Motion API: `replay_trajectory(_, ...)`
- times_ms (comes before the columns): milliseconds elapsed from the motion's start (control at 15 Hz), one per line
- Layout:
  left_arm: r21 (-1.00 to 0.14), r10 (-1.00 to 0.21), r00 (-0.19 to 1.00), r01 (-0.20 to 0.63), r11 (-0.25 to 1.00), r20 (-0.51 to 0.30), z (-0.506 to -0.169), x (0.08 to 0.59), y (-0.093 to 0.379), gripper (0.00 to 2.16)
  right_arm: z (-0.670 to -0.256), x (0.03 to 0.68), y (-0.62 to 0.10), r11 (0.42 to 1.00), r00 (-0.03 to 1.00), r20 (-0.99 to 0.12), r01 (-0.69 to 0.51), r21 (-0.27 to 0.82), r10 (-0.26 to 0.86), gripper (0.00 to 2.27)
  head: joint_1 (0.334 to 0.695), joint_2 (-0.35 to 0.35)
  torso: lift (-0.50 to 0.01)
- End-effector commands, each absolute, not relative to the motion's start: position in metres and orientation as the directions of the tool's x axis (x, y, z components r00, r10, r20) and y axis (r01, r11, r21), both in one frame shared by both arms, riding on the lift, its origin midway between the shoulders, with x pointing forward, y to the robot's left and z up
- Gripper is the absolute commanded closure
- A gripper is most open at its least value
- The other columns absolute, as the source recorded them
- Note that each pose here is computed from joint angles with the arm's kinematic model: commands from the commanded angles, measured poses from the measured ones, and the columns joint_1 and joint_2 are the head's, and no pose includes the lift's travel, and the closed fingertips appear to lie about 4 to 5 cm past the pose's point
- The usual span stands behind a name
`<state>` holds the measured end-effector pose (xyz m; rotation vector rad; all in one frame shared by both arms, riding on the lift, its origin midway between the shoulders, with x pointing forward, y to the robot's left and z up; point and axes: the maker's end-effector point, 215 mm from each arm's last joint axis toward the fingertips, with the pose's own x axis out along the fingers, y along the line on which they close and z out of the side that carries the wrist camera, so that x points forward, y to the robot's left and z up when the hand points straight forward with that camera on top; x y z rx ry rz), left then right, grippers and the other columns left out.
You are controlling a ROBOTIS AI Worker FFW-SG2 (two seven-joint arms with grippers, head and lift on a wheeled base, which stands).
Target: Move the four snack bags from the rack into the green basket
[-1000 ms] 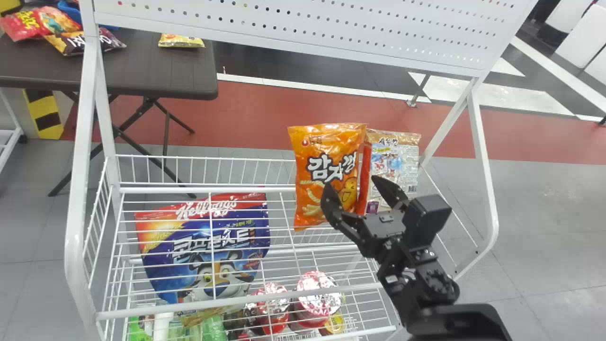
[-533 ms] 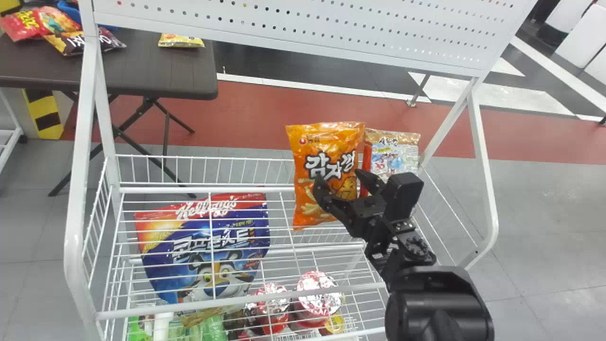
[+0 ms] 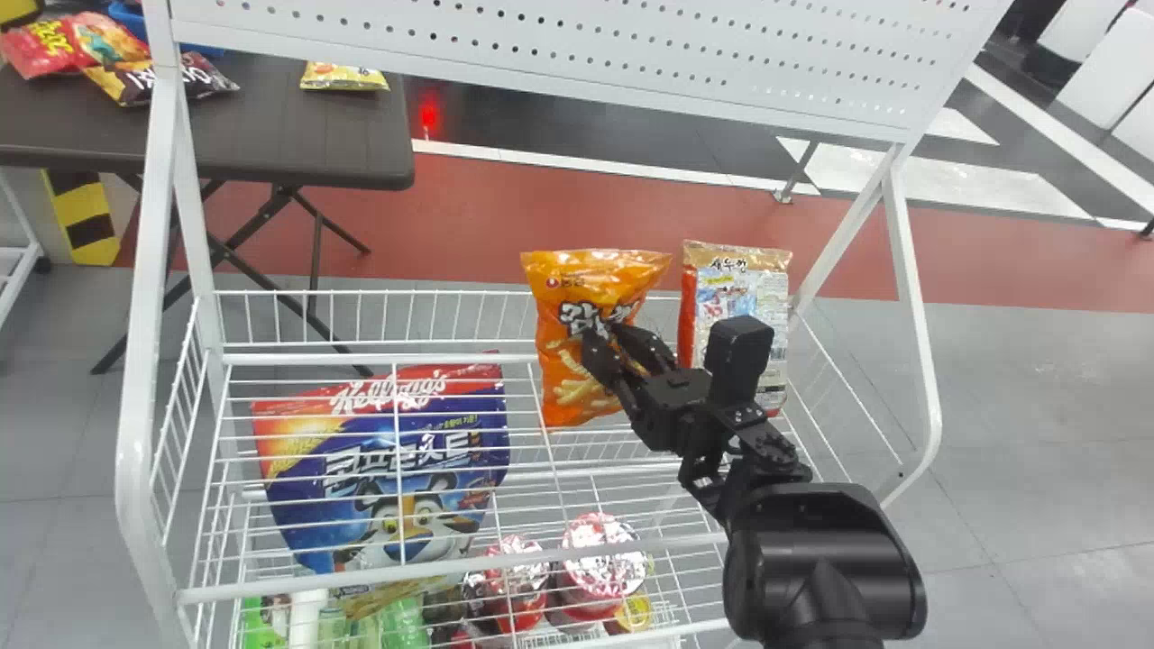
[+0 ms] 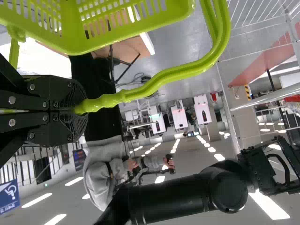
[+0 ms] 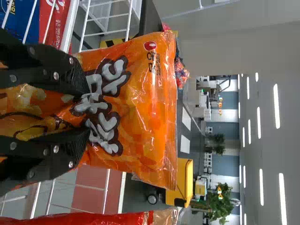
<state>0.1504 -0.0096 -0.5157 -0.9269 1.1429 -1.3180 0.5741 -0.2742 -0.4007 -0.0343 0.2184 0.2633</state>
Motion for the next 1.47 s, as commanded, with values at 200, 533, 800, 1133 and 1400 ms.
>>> replay_trajectory(200,-0.969,-0.992,-0.086,0.238,0.071,-0.094,-0.515,0.152,-0.01,1.78,-0.366,0.539,-0.253,0.952,0.942,-0.157,-0.306,-0.03,0.298,2.08,0.695,-0.35,0.0)
replay_trajectory(533,-0.968,-0.992,-0.086,0.239,0.07,-0.093,-0.514,0.152,-0.01,1.79,-0.323,0.464,-0.241,0.939,0.928,-0.151,-0.343,0.009,0.341,2.08,0.695,-0.35,0.0)
replay_trajectory(800,-0.968,-0.991,-0.088,0.24,0.072,-0.096,-0.515,0.152,-0.011,1.78,-0.323,0.377,-0.233,0.872,0.847,-0.242,-0.412,0.263,0.473,2.08,0.695,-0.35,0.0)
replay_trajectory(1133,-0.968,-0.99,-0.096,0.241,0.075,-0.1,-0.516,0.15,-0.017,1.78,-0.36,0.283,-0.222,0.726,0.731,-0.297,-0.377,0.574,0.615,2.08,0.695,-0.35,0.0)
replay_trajectory(1400,-0.966,-0.99,-0.093,0.247,0.076,-0.102,-0.515,0.152,-0.018,1.78,-0.422,0.22,-0.203,0.629,0.61,-0.382,-0.256,0.734,0.694,2.08,0.695,-0.35,0.0)
